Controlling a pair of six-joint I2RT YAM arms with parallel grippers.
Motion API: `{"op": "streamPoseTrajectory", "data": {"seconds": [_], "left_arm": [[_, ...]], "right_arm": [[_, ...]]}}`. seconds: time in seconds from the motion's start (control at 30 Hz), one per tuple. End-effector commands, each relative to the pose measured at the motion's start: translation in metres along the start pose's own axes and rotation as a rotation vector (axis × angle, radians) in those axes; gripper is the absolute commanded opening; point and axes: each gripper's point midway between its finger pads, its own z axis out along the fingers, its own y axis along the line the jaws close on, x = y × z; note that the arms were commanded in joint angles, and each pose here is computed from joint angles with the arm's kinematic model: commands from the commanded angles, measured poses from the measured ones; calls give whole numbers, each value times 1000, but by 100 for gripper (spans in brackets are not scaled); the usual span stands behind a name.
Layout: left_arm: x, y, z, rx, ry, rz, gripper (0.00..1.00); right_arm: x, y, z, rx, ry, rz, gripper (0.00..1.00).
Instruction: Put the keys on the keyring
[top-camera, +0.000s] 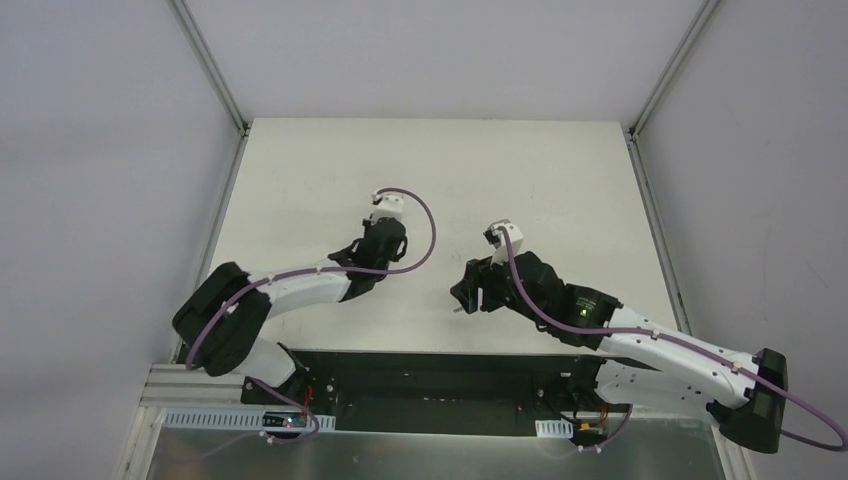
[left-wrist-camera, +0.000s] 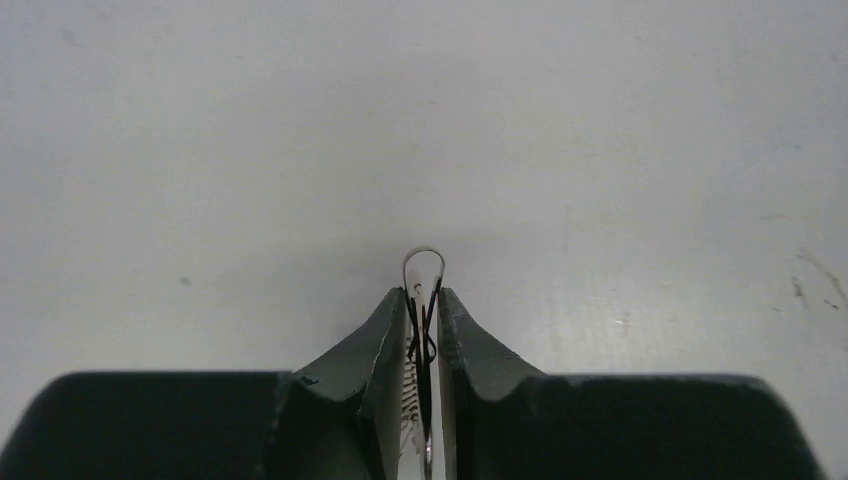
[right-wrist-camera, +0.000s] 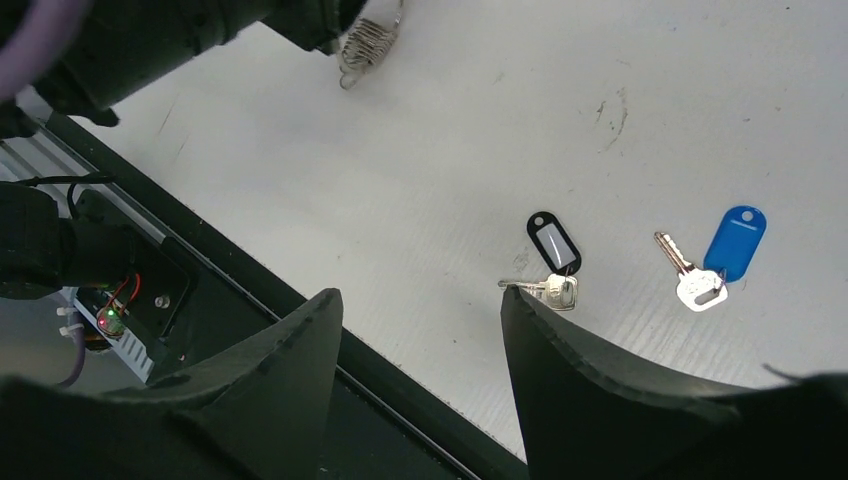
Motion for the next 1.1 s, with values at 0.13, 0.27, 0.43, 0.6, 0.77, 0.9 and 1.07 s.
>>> {"op": "streamPoseTrajectory", "data": {"seconds": [0.13, 0.27, 0.43, 0.6, 0.77, 0.9, 1.07], "left_arm": [[-15, -154, -14, 386, -11, 155, 40], [-59, -152, -30, 390, -114, 101, 99], [-101, -107, -59, 301, -204, 38, 99], [-108, -53, -89, 204, -201, 13, 99], [-107, 3, -122, 137, -223, -41, 99], [-97, 39, -147, 124, -240, -104, 99], [-85, 61, -170, 176, -262, -231, 99]], "right_arm": [[-12, 2, 1, -2, -53, 7, 64], [-8, 1, 1, 13, -22, 14, 65], [-2, 8, 13, -9, 3, 45, 66], [-3, 31, 36, -62, 38, 113, 65], [5, 51, 76, -82, 112, 151, 58], [0, 59, 110, -69, 101, 202, 51], [4, 77, 154, -109, 144, 298, 43]]}}
